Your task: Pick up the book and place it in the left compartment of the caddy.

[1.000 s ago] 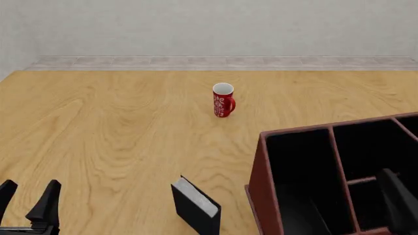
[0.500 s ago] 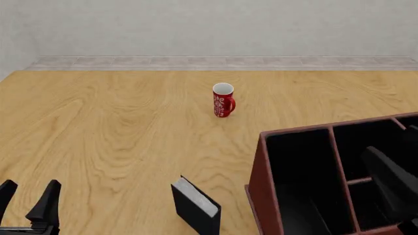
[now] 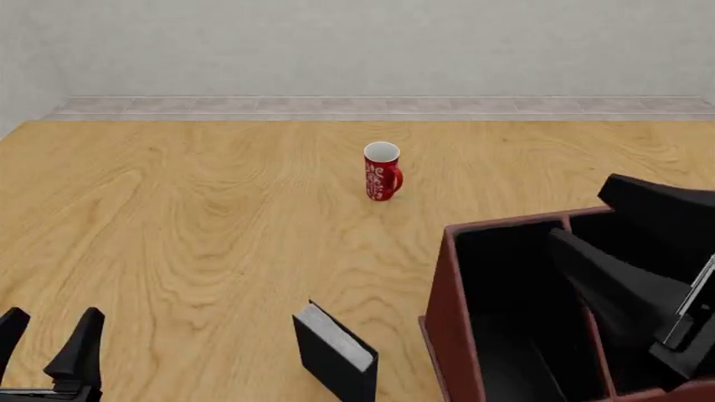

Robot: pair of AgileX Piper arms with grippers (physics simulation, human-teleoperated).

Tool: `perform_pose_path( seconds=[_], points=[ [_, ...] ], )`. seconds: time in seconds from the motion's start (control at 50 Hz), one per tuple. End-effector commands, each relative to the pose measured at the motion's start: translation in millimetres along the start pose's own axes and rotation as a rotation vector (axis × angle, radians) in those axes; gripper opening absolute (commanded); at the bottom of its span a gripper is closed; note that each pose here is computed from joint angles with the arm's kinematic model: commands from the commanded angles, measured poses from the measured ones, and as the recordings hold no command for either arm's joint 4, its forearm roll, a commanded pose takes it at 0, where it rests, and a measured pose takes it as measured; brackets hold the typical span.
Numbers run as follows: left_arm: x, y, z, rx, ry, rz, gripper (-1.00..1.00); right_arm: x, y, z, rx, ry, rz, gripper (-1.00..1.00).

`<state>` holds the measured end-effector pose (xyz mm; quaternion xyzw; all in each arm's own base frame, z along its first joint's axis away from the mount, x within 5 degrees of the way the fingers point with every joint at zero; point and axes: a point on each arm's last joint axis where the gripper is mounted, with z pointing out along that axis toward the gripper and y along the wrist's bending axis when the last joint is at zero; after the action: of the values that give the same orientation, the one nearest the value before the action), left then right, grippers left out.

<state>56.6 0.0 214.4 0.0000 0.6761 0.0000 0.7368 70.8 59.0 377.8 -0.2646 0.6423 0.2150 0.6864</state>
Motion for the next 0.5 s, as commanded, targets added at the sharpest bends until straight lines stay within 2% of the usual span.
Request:
perform_pose_path(
  seconds=[0.02,0.04,0.12,0.32,0.5],
  points=[
    [0.0,0.0,0,0.0,0.0,0.0,1.0,-9,9,14,-0.102,0.052,-0.049,1.0],
    [0.0,0.0,0,0.0,0.0,0.0,1.0,-9,10,16,-0.111,0.061,-0.065,1.0],
    [0.0,0.0,0,0.0,0.0,0.0,1.0,-12,13,22,-0.134,0.078,-0.068,1.0],
    [0.0,0.0,0,0.0,0.0,0.0,1.0,-9,29,45,-0.239,0.159,-0.147,1.0],
    [0.0,0.0,0,0.0,0.0,0.0,1.0,-13,37,57,-0.285,0.195,-0.163,1.0]
  ],
)
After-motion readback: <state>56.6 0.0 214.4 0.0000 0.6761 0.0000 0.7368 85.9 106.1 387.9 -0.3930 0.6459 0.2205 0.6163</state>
